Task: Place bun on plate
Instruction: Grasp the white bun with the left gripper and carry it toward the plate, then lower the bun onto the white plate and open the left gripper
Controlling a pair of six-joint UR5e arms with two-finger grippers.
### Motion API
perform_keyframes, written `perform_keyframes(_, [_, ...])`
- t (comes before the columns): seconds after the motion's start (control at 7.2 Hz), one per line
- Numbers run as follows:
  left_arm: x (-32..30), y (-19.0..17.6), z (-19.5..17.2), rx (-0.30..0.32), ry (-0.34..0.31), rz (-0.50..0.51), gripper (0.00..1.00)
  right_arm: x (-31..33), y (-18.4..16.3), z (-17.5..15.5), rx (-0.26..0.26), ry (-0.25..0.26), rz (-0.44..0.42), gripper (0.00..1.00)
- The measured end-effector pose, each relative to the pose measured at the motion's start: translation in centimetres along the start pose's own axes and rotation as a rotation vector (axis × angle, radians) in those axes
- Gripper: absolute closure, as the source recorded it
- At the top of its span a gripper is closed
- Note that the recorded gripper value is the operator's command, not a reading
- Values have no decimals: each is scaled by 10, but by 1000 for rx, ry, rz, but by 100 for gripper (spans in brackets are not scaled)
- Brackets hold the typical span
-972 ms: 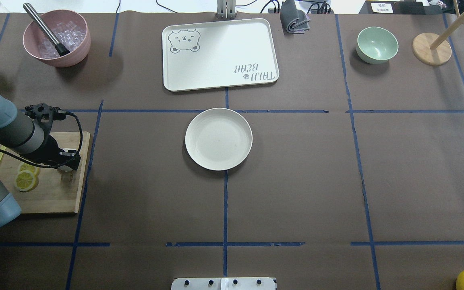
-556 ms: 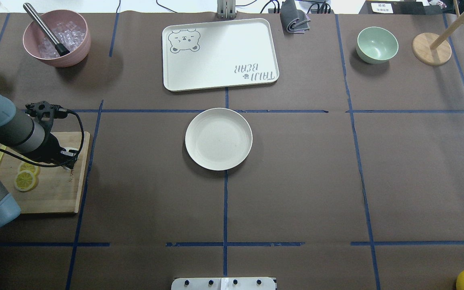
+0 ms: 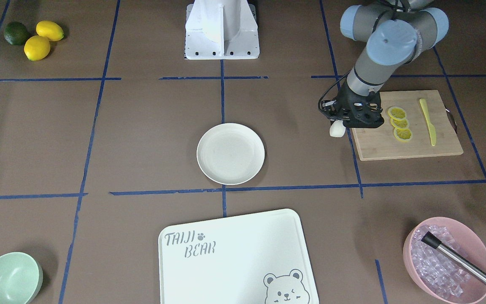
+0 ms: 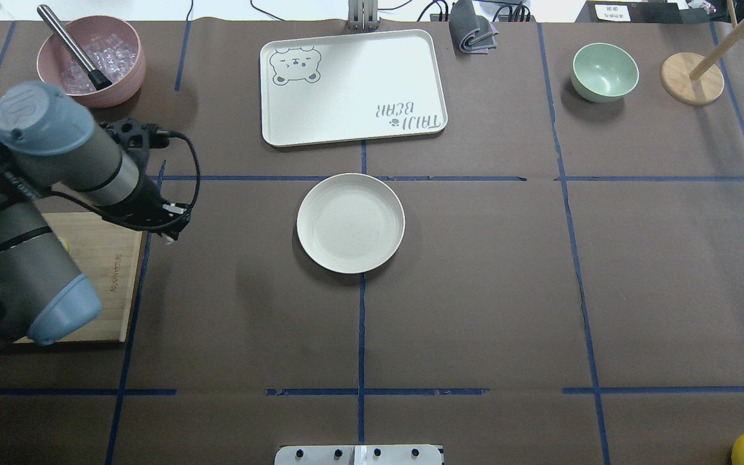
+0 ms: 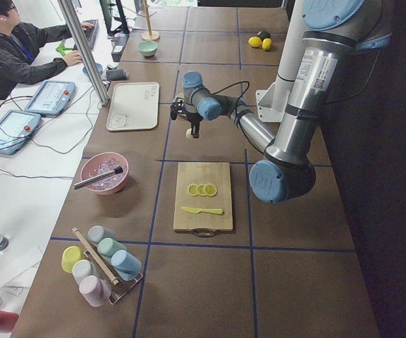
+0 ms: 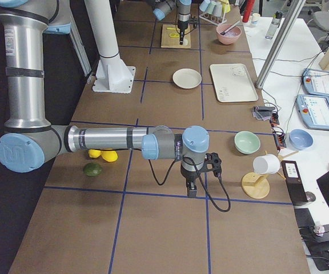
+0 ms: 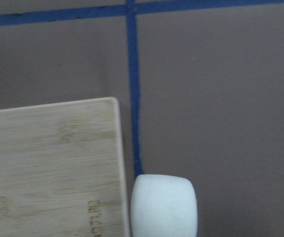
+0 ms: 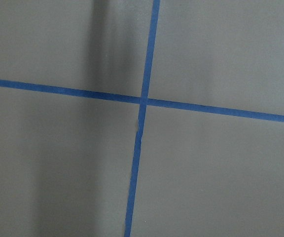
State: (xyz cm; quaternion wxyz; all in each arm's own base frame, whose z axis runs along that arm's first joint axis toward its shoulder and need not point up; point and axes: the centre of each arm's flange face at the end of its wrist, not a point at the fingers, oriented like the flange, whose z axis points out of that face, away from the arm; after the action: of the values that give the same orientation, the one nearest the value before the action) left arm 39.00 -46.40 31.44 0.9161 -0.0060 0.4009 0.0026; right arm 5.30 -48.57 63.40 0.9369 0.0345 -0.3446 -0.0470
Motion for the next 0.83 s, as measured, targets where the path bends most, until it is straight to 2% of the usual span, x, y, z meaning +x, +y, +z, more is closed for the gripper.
perform_keyframes(0.28, [98,3,2,18,6,-150,84,0,0,0,0,-1,1,0])
perform_keyframes(0.56, [204,2,42,82,0,-262,83,0,1,1,-1,-2,2,0])
perform_keyframes(0.69, [243,-6,64,97,18,-293,74,1,1,1,-2,-3,3,0])
perform_keyframes(0.83, [265,-13,80,108,39,-301,59,1,2,2,-4,-3,3,0])
